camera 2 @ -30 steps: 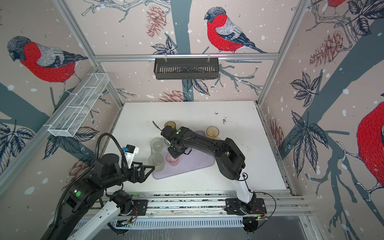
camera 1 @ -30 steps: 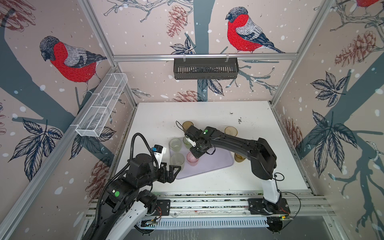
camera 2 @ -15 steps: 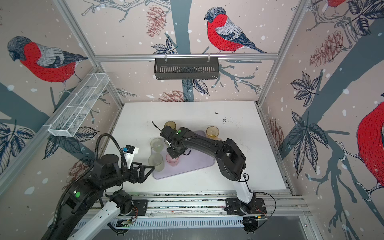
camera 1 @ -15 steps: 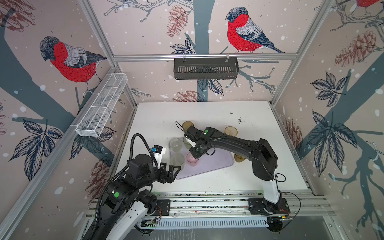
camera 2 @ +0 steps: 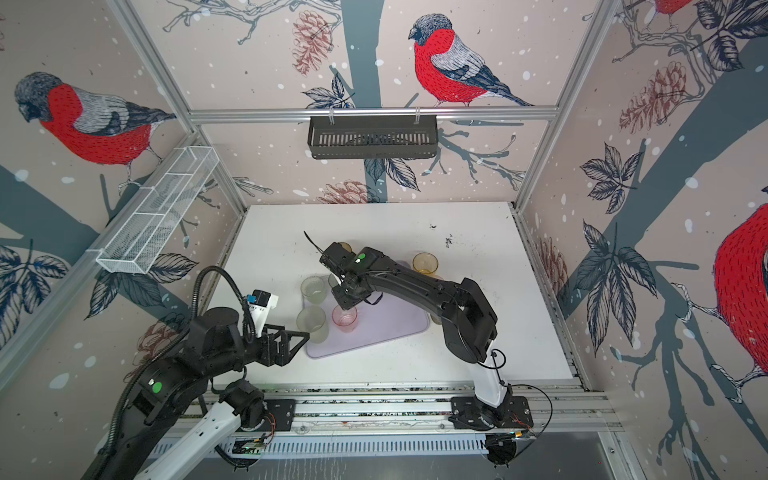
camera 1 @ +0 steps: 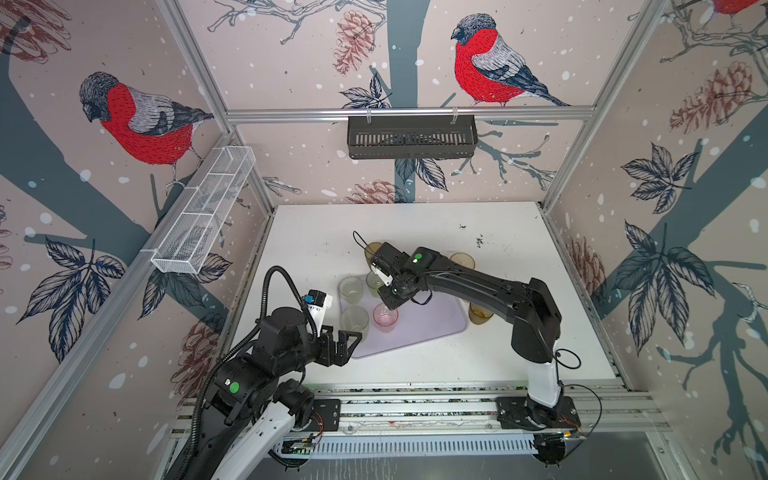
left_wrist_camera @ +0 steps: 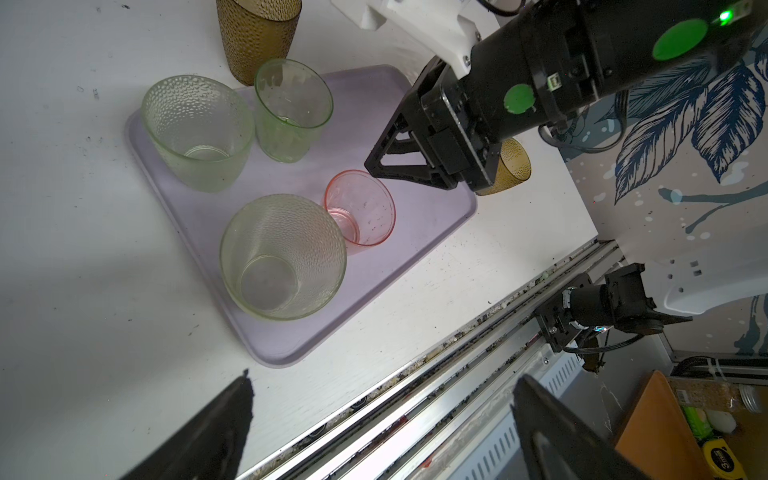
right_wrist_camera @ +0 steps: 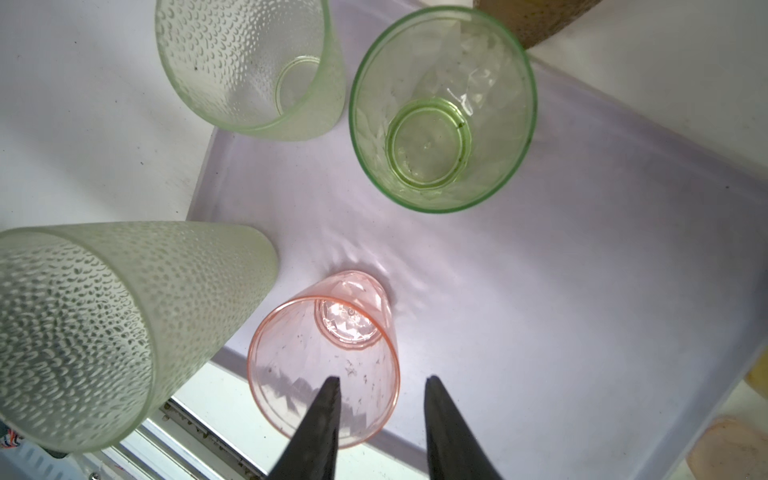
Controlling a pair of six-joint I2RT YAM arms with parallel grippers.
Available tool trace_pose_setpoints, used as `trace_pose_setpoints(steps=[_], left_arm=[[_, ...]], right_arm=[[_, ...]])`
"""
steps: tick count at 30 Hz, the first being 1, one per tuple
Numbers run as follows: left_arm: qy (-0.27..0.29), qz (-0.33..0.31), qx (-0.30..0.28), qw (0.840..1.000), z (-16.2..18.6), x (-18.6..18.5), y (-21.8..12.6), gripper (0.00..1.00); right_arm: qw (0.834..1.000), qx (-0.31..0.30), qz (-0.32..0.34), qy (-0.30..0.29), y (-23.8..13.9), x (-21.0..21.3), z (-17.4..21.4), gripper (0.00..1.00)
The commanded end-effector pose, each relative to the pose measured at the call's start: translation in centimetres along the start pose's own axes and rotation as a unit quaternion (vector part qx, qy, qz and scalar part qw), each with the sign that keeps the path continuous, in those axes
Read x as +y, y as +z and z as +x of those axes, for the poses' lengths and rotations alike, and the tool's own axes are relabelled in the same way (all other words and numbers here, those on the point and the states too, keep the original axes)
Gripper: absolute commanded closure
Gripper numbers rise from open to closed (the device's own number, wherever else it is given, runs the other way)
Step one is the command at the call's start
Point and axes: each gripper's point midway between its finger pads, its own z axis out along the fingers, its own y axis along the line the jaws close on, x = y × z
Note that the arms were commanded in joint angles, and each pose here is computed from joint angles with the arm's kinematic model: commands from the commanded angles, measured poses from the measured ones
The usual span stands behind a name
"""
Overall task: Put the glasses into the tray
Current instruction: 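Open the right gripper and raise it off the pink glass, then move the open right gripper toward the amber dotted glass beyond the tray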
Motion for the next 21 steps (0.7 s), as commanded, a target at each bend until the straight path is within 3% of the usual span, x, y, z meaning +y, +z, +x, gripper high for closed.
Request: trace_pose_setpoints(steps=[1,21], left_arm=[[0.01,0.004,0.001,1.0,-0.3,-0.2,0.2,0.03],[0.01,0.007,-0.023,1.0,-2.0,-0.8,0.0,0.03]], right_arm=[[1.0,-0.008,0.009,0.009,-1.3,-0.5,-0.3,0.63],[0.998,-0.049,0.026,0.007,-4.8,-2.7,-3.9,0.51]])
